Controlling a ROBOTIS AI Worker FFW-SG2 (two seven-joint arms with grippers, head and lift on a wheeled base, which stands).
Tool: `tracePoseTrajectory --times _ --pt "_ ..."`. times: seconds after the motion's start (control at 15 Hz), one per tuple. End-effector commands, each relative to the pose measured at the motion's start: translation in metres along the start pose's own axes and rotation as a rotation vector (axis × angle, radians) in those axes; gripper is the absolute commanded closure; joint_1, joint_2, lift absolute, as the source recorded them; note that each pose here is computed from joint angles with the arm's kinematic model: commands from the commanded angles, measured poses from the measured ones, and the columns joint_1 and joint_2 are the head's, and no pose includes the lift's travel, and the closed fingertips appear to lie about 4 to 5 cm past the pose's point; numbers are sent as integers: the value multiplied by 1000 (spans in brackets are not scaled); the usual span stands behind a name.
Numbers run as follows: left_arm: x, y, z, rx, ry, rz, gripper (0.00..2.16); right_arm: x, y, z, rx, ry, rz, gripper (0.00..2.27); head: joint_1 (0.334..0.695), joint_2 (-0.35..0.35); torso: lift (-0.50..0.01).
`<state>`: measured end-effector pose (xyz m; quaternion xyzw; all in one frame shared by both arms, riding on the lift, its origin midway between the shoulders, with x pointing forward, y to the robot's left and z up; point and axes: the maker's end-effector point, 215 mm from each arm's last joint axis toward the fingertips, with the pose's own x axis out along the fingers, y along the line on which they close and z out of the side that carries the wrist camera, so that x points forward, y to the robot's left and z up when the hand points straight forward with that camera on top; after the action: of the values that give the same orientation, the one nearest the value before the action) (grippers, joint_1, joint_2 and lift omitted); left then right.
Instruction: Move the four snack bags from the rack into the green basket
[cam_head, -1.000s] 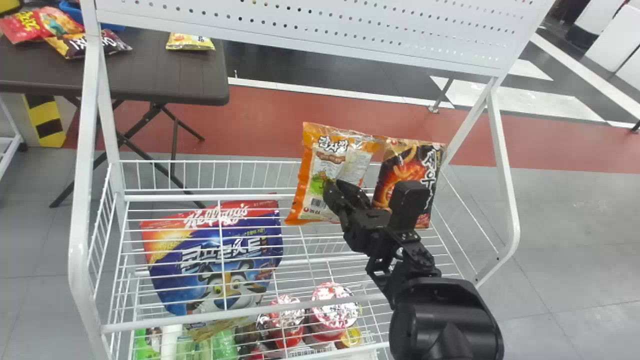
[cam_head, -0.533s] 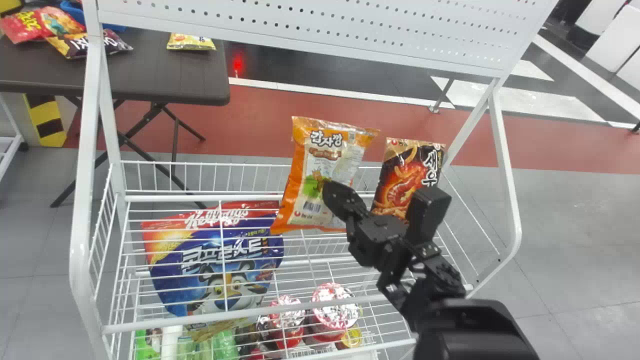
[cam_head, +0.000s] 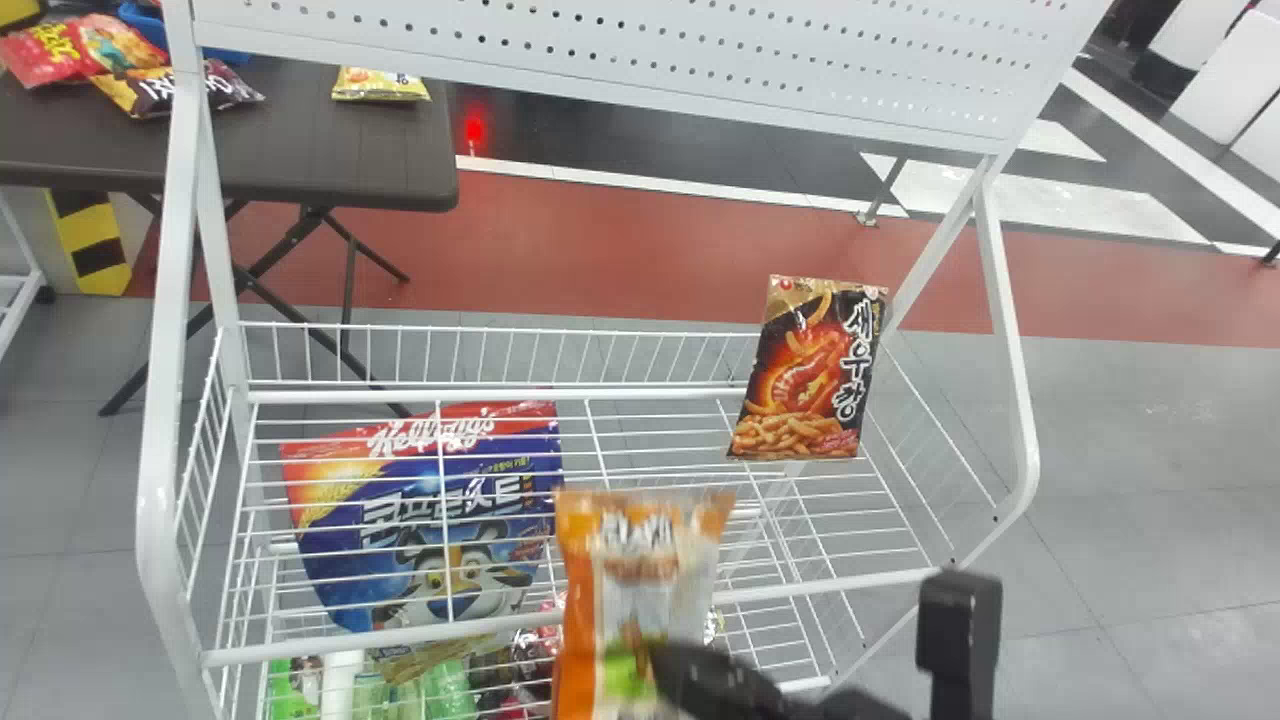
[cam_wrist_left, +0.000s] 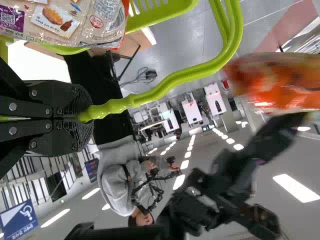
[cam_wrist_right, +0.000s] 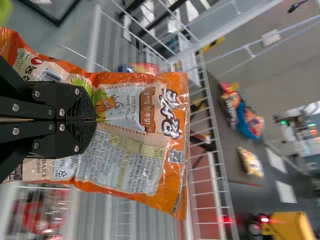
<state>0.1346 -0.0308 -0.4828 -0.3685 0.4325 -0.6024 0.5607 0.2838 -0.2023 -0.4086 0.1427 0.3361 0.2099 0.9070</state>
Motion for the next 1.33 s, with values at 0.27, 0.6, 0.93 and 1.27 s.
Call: tracePoseTrajectory --times 0.27,0.6,0.93,1.27 --pt "0 1 0 -1 -2 3 1818 -19 -3 -146 233 380 -21 2165 695 -350 0" --pt "0 1 0 2 -2 3 1818 -4 40 -209 220 535 74 2165 695 -350 0" --pt "0 -1 -2 1 -3 -1 1818 18 29 -220 105 539 37 2165 695 -350 0" --pt "0 -2 -2 8 -5 -2 1818 25 -6 -213 38 495 -46 2135 695 -350 0"
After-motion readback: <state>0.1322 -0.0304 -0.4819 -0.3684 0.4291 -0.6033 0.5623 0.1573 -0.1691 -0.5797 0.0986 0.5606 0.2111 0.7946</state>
